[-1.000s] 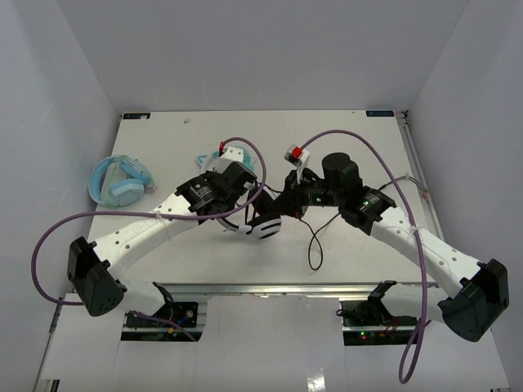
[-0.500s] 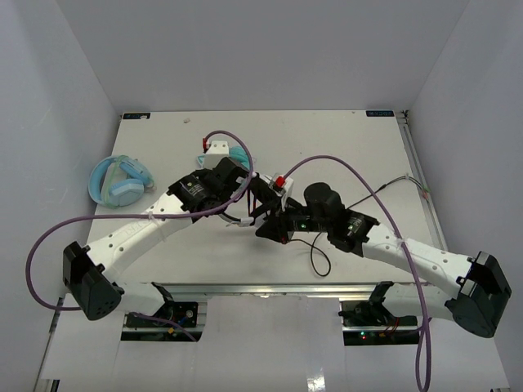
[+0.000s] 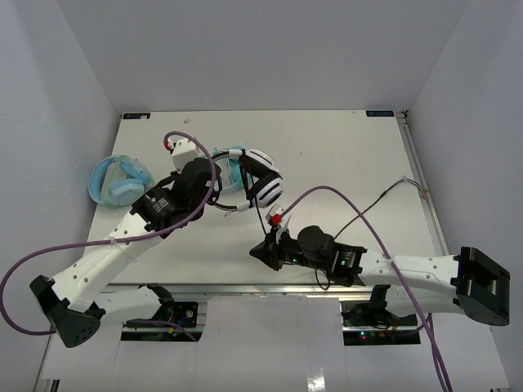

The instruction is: Wrap the headphones

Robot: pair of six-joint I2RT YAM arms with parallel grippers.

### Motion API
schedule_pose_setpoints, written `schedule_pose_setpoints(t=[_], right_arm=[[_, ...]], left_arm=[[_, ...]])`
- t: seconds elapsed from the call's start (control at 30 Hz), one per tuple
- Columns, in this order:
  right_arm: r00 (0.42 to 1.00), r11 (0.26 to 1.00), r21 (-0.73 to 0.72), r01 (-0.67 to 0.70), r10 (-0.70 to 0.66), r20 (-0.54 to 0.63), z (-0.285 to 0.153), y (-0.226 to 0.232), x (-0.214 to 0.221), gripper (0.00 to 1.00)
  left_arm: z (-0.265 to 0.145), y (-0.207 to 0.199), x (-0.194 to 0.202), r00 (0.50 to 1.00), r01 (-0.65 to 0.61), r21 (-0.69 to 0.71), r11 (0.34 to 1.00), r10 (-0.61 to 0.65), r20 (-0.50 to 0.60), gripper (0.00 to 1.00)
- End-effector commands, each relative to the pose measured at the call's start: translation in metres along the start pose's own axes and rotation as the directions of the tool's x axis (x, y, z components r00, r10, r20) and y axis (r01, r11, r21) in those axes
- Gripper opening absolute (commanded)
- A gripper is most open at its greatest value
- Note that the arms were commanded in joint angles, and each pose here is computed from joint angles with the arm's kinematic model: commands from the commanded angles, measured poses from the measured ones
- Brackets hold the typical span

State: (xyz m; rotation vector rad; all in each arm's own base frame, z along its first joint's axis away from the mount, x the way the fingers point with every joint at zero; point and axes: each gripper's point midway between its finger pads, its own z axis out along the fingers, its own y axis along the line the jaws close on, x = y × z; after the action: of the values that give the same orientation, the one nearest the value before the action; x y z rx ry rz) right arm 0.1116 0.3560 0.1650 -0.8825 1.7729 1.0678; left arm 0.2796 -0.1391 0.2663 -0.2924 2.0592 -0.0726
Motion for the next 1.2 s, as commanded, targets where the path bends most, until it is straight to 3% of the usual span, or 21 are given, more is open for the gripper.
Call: schedule_pose_setpoints(t=[0.0, 0.37, 0.6, 1.03, 1.17], right_arm=[[0.993, 0.995, 0.095, -0.007, -0.005, 0.121, 0.007, -0.017, -0.008, 0.12], [0.992, 0.988, 0.154, 0.017, -0.036, 0.121, 0.02, -0.035, 0.01, 0.08], [0.995, 0.991, 0.131, 0.036, -0.047, 0.085, 0.031, -0.026, 0.018, 0.08], [0.994, 0.982, 0.157, 0.108, -0.105, -0.026, 0.048, -0.021, 0.042, 0.08], [0.995, 0.966, 0.237, 0.103, -0.1, -0.026, 0.039, -0.039, 0.041, 0.08]], left_arm=[[-0.022, -0.01, -0.041, 0.97, 0.208, 0.112, 0.972, -0.219, 0.101, 0.0], [-0.047, 0.007, -0.058, 0.943, 0.275, 0.164, 0.947, -0.299, 0.147, 0.0], [-0.044, 0.026, -0.063, 0.915, 0.31, 0.11, 0.944, -0.328, 0.233, 0.0], [-0.029, 0.004, -0.072, 0.9, 0.332, 0.127, 0.935, -0.354, 0.253, 0.0], [-0.039, 0.006, -0.074, 0.903, 0.322, 0.163, 0.933, -0.354, 0.243, 0.0]])
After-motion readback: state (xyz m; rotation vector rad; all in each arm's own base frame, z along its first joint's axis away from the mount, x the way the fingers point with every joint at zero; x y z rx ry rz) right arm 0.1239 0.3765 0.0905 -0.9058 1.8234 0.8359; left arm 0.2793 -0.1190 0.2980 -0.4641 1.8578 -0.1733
